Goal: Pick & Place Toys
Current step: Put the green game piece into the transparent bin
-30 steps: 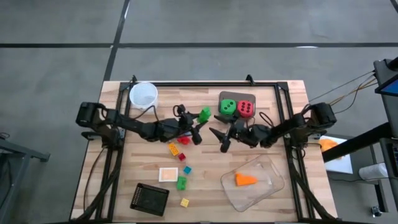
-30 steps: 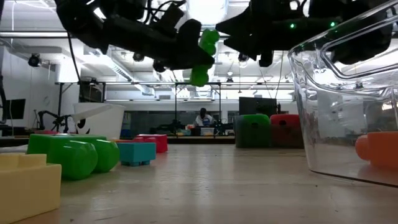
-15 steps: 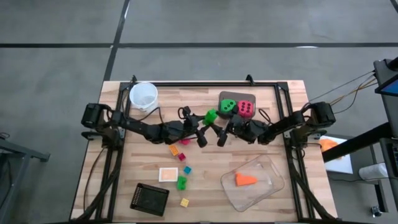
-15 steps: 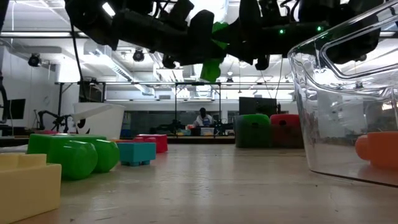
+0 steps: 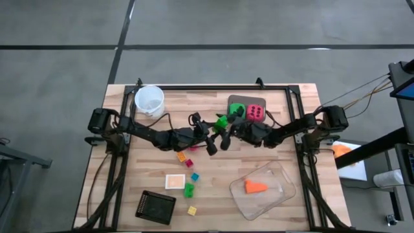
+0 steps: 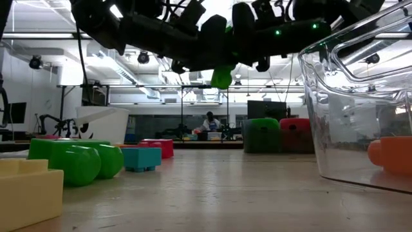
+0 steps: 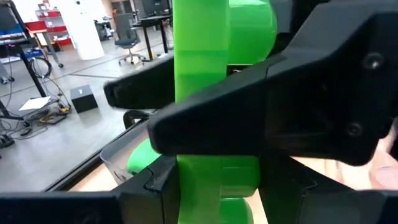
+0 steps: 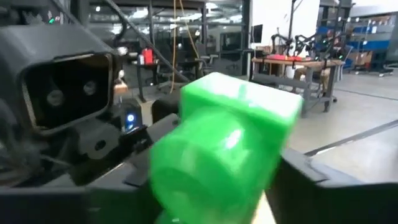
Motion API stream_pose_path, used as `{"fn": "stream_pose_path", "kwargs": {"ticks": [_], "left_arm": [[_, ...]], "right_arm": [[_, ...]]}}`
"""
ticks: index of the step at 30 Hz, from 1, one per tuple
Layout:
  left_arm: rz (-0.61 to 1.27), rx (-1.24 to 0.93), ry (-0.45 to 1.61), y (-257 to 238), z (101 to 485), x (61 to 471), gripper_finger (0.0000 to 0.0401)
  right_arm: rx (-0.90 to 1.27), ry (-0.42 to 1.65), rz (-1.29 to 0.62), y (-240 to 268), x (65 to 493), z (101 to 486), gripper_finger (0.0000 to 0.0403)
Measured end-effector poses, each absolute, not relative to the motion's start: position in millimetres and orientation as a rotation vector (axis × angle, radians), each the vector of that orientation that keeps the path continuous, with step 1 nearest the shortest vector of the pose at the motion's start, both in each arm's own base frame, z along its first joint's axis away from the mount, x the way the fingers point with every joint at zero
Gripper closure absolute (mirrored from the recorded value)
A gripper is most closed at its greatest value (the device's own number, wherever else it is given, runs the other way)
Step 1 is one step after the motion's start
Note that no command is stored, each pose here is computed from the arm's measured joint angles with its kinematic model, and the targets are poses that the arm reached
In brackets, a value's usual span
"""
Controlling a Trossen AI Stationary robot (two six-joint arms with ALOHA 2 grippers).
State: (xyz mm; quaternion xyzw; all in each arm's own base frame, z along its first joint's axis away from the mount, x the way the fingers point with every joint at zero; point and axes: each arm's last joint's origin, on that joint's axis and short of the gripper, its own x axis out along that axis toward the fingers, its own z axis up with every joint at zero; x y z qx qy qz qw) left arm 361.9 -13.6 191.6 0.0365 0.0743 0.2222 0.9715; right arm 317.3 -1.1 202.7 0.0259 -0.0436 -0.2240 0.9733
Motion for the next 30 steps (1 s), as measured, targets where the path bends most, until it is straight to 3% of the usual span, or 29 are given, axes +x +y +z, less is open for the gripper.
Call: {"fn": "stream_pose_path", "kwargs": {"ticks": [2, 4, 5, 8, 14, 21, 30], "left_arm": [[0.446, 0.085, 0.153, -13.5, 191.5, 361.9, 0.0243], [0.432, 0.097, 0.158, -14.1, 191.1, 362.0, 0.0255], [0.424, 0.097, 0.161, -15.2, 190.7, 361.9, 0.0283], [0.378, 0.13, 0.177, -17.7, 189.5, 361.0, 0.0316], [0.29, 0.182, 0.156, -25.4, 189.2, 344.9, 0.0286], [0.236, 0.179, 0.001, -33.3, 190.8, 295.3, 0.0255], [0.199, 0.119, -0.002, -34.9, 177.1, 239.7, 0.0252]], "right_arm": [[0.064, -0.094, -0.451, -1.0, 319.0, 204.8, 0.0246], [0.058, -0.091, -0.445, -0.8, 319.4, 205.0, 0.0256], [0.045, -0.086, -0.423, -0.2, 319.7, 204.7, 0.0282], [0.039, -0.08, -0.41, 0.6, 319.6, 204.2, 0.0281], [0.05, -0.105, -0.387, 2.5, 319.4, 206.6, 0.0281], [0.06, -0.205, -0.31, 3.1, 312.3, 209.3, 0.0281], [0.041, -0.199, 0.087, 30.2, 294.0, 197.8, 0.0282]]}}
